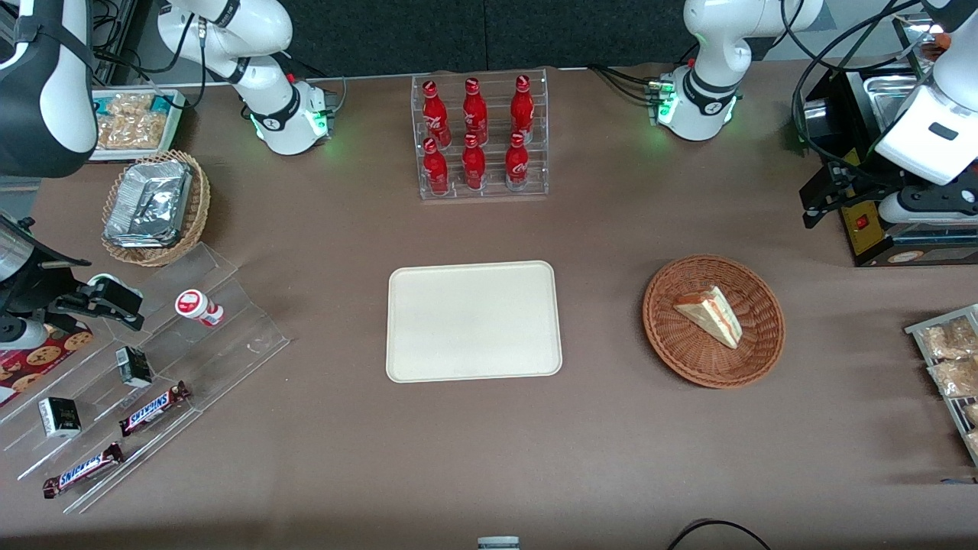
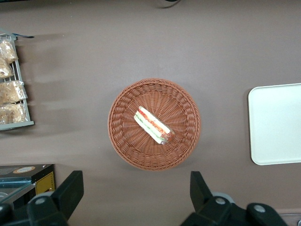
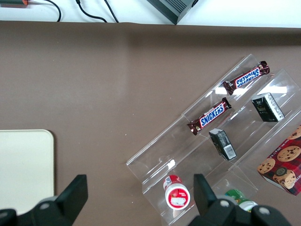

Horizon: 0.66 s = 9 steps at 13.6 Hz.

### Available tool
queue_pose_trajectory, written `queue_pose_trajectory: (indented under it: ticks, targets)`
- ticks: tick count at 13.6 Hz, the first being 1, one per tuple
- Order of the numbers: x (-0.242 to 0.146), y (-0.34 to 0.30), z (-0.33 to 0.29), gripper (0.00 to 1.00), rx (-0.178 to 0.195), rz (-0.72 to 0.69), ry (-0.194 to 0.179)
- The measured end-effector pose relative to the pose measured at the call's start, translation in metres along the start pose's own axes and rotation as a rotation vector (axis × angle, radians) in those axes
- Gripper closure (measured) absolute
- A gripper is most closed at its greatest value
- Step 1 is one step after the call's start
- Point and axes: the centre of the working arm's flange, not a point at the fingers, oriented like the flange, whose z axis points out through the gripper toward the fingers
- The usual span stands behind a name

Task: Place sandwich from basket to tray
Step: 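Move the left gripper over the wicker basket toward the wrapped sandwich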

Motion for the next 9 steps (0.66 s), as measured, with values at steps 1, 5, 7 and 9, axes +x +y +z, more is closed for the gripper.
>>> queue_pose_trajectory:
  ticks: [1, 5, 7, 9]
  targets:
    - [0.000, 0.000, 0.000, 0.00, 0.000, 0.000, -0.002]
    - [-0.001, 0.000, 0.014, 0.00, 0.002, -0.014, -0.045]
    - [0.004, 0.000, 0.046, 0.00, 0.010, -0.148, -0.106]
    - [0.014, 0.002, 0.090, 0.00, 0.028, -0.299, -0.180]
